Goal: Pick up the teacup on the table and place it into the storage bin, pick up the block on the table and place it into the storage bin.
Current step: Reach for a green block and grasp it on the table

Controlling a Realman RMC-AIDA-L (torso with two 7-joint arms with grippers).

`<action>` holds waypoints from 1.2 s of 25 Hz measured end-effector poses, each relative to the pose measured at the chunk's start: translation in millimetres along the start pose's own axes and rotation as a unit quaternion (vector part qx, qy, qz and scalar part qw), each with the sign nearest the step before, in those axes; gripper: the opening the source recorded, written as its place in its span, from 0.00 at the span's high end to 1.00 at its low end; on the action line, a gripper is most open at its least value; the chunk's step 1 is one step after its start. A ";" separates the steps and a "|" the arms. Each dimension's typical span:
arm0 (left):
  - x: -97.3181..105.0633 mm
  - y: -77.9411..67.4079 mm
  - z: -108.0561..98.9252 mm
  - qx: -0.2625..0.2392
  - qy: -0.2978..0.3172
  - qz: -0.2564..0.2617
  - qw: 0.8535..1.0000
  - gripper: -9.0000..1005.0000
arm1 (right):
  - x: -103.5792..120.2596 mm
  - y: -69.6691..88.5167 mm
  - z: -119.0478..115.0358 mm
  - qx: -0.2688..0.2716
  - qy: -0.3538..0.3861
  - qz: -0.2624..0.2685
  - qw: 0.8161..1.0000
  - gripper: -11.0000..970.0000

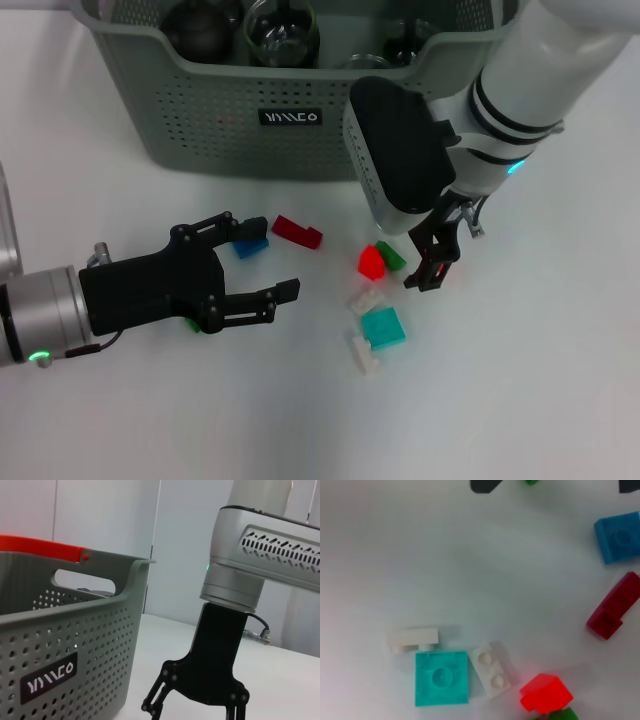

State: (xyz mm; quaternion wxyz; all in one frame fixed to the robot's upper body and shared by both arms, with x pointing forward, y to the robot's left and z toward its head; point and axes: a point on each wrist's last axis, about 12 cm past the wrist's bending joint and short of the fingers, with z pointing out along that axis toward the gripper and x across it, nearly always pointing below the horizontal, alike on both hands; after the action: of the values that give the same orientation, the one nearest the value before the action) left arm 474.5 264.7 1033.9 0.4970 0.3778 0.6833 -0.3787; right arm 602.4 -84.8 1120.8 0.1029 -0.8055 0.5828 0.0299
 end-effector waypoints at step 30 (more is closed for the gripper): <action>1.9 -0.8 -1.6 -0.003 0.002 -0.006 1.000 0.14 | -5.9 -2.6 11.6 0.008 -0.005 -0.003 1.000 0.35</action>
State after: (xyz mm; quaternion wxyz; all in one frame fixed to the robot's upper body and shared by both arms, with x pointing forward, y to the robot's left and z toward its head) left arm 472.8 266.0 1032.6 0.4951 0.3729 0.6874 -0.3785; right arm 603.8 -76.1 1110.8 0.1121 -0.8064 0.5799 0.0291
